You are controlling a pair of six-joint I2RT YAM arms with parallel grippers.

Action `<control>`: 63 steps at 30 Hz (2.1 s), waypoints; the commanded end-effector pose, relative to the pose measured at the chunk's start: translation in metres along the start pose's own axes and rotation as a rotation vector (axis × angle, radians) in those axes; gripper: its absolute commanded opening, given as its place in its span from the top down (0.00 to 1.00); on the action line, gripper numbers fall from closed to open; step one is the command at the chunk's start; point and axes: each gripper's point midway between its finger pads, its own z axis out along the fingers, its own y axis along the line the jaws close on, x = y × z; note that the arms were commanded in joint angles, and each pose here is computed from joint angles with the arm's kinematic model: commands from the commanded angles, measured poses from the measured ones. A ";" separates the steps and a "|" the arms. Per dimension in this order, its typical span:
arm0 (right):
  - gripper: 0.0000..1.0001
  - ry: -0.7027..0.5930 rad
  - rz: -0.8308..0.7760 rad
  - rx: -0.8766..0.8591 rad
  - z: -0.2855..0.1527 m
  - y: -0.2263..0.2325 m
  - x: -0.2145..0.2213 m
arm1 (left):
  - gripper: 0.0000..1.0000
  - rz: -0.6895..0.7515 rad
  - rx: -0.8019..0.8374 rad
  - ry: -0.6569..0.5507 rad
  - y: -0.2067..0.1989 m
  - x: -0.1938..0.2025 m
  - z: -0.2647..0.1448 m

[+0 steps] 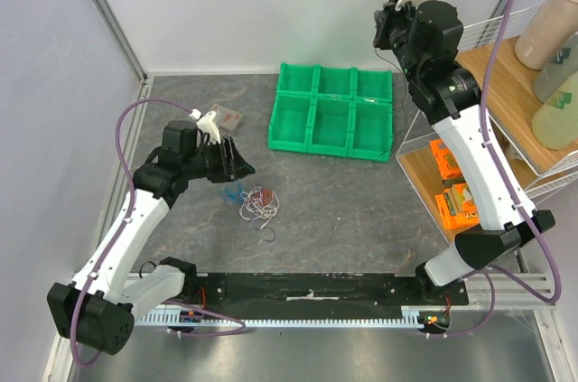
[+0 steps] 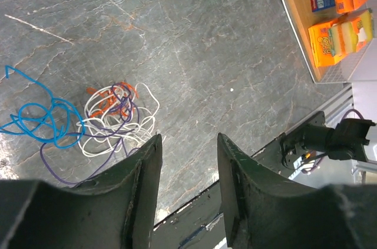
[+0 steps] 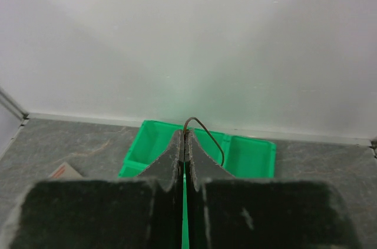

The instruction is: Untangle the cables

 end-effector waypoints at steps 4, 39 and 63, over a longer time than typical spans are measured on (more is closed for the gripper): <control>1.00 -0.004 -0.039 0.033 0.020 -0.027 0.003 | 0.50 0.006 0.063 -0.005 -0.018 -0.012 -0.007; 1.00 0.010 0.190 -0.238 0.050 0.020 0.020 | 0.49 -0.003 0.061 0.033 -0.017 -0.011 0.000; 1.00 0.420 0.292 -0.090 0.054 0.005 0.236 | 0.51 -0.007 0.013 0.026 -0.008 -0.009 -0.003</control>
